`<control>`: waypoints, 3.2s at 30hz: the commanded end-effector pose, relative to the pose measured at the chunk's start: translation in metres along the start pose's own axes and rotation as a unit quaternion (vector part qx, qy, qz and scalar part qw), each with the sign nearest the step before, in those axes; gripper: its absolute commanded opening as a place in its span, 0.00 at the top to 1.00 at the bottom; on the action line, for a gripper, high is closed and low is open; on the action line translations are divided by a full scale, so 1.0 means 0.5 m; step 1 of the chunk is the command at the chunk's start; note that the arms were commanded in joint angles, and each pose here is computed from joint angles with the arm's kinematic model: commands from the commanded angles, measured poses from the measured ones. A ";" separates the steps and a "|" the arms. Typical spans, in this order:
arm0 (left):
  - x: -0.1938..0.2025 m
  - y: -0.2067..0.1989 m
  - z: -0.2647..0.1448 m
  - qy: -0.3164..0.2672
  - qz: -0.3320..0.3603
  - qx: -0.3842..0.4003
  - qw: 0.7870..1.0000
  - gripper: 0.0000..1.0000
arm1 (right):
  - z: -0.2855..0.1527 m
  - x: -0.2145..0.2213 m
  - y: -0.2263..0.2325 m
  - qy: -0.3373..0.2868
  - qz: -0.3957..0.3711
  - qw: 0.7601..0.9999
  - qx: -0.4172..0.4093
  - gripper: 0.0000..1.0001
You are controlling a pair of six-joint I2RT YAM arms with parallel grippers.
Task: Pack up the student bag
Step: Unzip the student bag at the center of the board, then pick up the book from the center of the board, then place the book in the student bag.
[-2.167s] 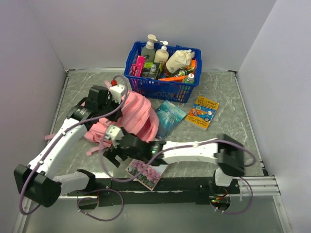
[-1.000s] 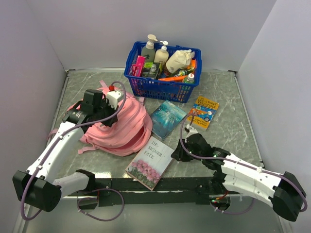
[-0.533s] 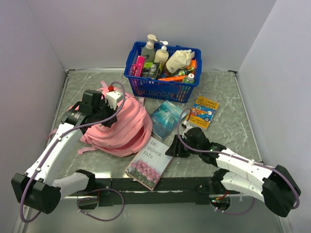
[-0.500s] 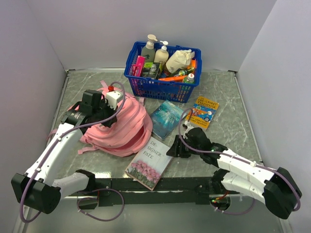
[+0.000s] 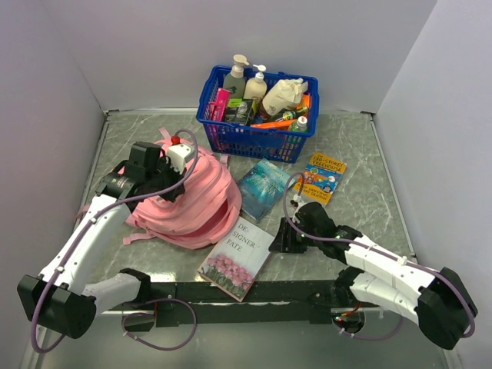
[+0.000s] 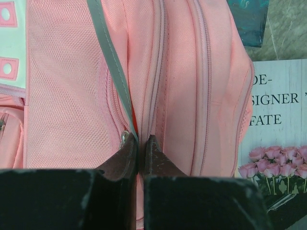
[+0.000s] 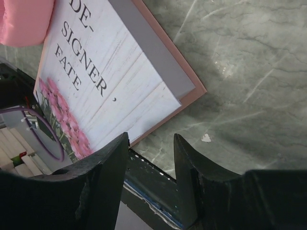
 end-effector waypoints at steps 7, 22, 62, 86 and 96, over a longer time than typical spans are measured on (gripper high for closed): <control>-0.080 -0.017 -0.046 -0.094 0.036 0.023 0.995 0.99 | 0.029 -0.033 0.011 -0.024 0.027 0.998 -0.045 0.61; -0.083 -0.020 -0.049 -0.100 0.038 0.029 0.994 0.99 | 0.055 -0.026 0.000 -0.013 0.079 0.993 -0.085 0.89; -0.080 -0.057 -0.077 -0.122 0.065 0.142 0.980 0.99 | -0.136 -0.214 0.209 -0.107 -0.057 0.954 -0.275 1.00; -0.086 -0.071 -0.092 -0.132 0.046 0.176 0.974 0.99 | 0.086 -0.370 0.111 -0.154 0.198 0.934 -0.256 1.00; -0.098 -0.065 -0.095 -0.144 0.008 0.194 0.970 0.99 | 0.104 -0.374 0.109 -0.282 0.288 0.911 -0.081 1.00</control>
Point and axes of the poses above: each gripper's point midway between its finger pads, its own z axis out along the fingers, its own y axis along the line the jaws close on, x = y × z, the point moved 7 cm from there along -z, back along the fingers, and after that the axes turned 8 degrees about -z, right-handed, at the moved point
